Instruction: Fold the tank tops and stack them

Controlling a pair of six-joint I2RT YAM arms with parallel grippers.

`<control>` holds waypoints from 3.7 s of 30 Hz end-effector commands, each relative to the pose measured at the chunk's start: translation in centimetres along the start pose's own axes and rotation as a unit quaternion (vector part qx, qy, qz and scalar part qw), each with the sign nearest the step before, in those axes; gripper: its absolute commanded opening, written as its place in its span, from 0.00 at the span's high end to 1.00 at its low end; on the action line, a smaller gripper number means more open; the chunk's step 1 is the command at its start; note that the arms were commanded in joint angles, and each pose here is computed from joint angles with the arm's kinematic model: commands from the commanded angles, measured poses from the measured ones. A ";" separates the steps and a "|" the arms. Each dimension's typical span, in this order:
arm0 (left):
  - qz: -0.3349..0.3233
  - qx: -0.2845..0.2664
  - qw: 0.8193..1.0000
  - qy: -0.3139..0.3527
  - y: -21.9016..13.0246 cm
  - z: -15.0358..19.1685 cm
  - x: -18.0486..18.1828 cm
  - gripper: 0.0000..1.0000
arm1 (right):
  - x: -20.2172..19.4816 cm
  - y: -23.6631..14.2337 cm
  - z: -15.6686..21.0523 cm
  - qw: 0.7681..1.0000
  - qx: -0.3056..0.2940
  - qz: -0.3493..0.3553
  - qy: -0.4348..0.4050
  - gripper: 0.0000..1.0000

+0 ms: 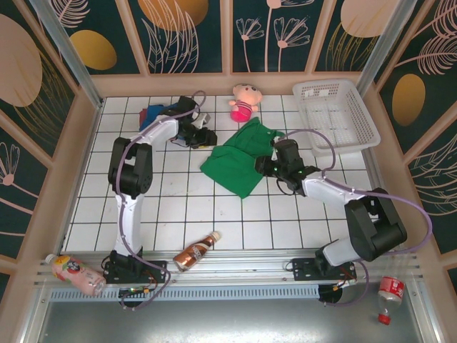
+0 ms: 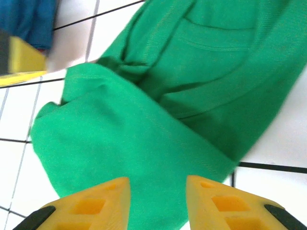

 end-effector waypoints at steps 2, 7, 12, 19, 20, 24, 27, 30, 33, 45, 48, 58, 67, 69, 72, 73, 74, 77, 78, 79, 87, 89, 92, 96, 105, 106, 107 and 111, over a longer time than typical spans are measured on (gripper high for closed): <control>0.013 0.029 0.999 -0.001 1.8 0.0 0.0 0.57 | 2.4 1.0 0.6 0.996 -0.007 -0.082 -0.032 0.64; 0.030 0.024 0.999 0.015 2.8 -1.2 -1.1 0.59 | 2.4 3.8 2.3 0.994 0.028 -0.086 -0.065 0.64; 0.023 0.033 0.999 0.023 4.2 -1.5 -0.8 0.64 | 1.2 5.2 4.2 0.994 0.062 -0.067 -0.067 0.65; 0.054 0.008 0.998 0.041 3.7 -2.9 -2.4 0.91 | -0.3 5.1 7.0 0.991 0.110 -0.035 -0.064 0.66; 0.061 0.004 0.997 0.044 3.5 -3.1 -2.8 0.95 | -0.4 5.0 7.2 0.991 0.113 -0.033 -0.066 0.66; 0.092 -0.014 0.994 0.056 2.4 -3.9 -4.4 1.00 | -0.7 4.5 7.6 0.990 0.118 -0.027 -0.066 0.66; 0.100 -0.021 0.993 0.059 2.1 -4.4 -4.9 1.00 | -0.1 4.1 8.2 0.989 0.126 -0.033 -0.074 0.66; 0.092 -0.022 0.994 0.056 2.3 -4.4 -4.6 1.00 | 0.3 3.4 8.6 0.987 0.132 -0.036 -0.080 0.67; 0.059 -0.025 0.996 0.057 2.1 -4.3 -4.0 1.00 | 1.0 2.3 8.0 0.988 0.118 -0.041 -0.093 0.66; -0.071 -0.094 0.990 0.074 -4.5 -3.8 -3.8 0.47 | 10.6 3.1 6.0 0.917 0.026 -0.098 -0.385 0.40; -0.097 -0.111 0.987 0.068 -6.0 -3.5 -3.6 0.44 | 11.2 5.6 6.3 0.899 0.029 -0.063 -0.431 0.37; -0.089 -0.127 0.987 0.043 -10.0 -1.4 -2.7 0.36 | 9.0 9.5 7.9 0.857 0.082 0.045 -0.506 0.40; -0.100 -0.115 0.988 0.033 -11.5 1.1 -1.0 0.36 | 10.3 7.6 6.9 0.884 0.081 -0.001 -0.461 0.94; -0.103 -0.122 0.987 0.031 -12.3 1.3 -0.9 0.36 | 12.4 6.4 6.3 0.898 0.073 -0.065 -0.429 0.96; -0.109 -0.134 0.985 0.028 -13.6 1.6 -0.8 0.36 | 15.8 4.5 5.7 0.912 0.084 -0.183 -0.356 0.97; -0.111 -0.138 0.984 0.026 -14.0 1.7 -0.7 0.36 | 16.6 4.0 5.7 0.914 0.095 -0.220 -0.327 0.97; -0.112 -0.141 0.983 0.025 -14.3 1.7 -0.7 0.36 | 17.2 3.6 5.9 0.912 0.106 -0.253 -0.305 0.97; -0.116 -0.149 0.982 0.026 -15.2 1.8 -0.9 0.35 | 18.2 2.5 5.7 0.902 0.133 -0.331 -0.243 0.98; -0.118 -0.152 0.981 0.027 -15.5 1.8 -0.9 0.35 | 18.4 2.2 5.4 0.899 0.139 -0.352 -0.222 0.98; -0.119 -0.155 0.980 0.028 -15.8 1.8 -1.0 0.35 | 18.4 2.0 4.9 0.896 0.139 -0.369 -0.206 0.98; -0.115 -0.156 0.981 0.028 -16.2 1.3 -1.4 0.35 | 14.6 1.9 -0.6 0.887 0.132 -0.436 -0.081 0.98; -0.115 -0.156 0.981 0.030 -16.2 1.1 -1.6 0.35 | 13.0 2.3 -1.6 0.889 0.135 -0.431 -0.073 0.98; -0.112 -0.147 0.982 0.033 -16.1 0.8 -1.8 0.35 | 10.5 3.3 -2.8 0.893 0.147 -0.420 -0.065 0.97; -0.107 -0.142 0.984 0.034 -15.9 0.6 -1.9 0.35 | 7.1 4.6 -4.5 0.902 0.147 -0.402 -0.059 0.96; -0.058 -0.117 0.991 0.027 -14.4 0.8 -2.7 0.36 | 0.6 8.9 -4.9 0.929 0.154 -0.332 -0.062 0.91; -0.053 -0.114 0.992 0.026 -14.1 0.9 -2.6 0.36 | 0.1 9.3 -5.1 0.931 0.152 -0.326 -0.067 0.91; -0.049 -0.108 0.993 0.025 -13.5 1.0 -2.6 0.37 | -0.4 9.7 -5.1 0.931 0.153 -0.323 -0.072 0.90; -0.029 -0.079 0.996 0.027 -10.4 1.9 -2.8 0.37 | -1.7 11.2 -5.6 0.932 0.156 -0.316 -0.082 0.86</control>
Point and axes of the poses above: each hand's point on the last joint's axis, 136 mm out from that joint toward the fingers, its own y axis out along the fingers, its own x axis along the line the jaws close on, z = x × y, the point moved 5 cm from there along -y, back along the fingers, and after that the axes turned 8 degrees about -y, right-handed, at the moved point
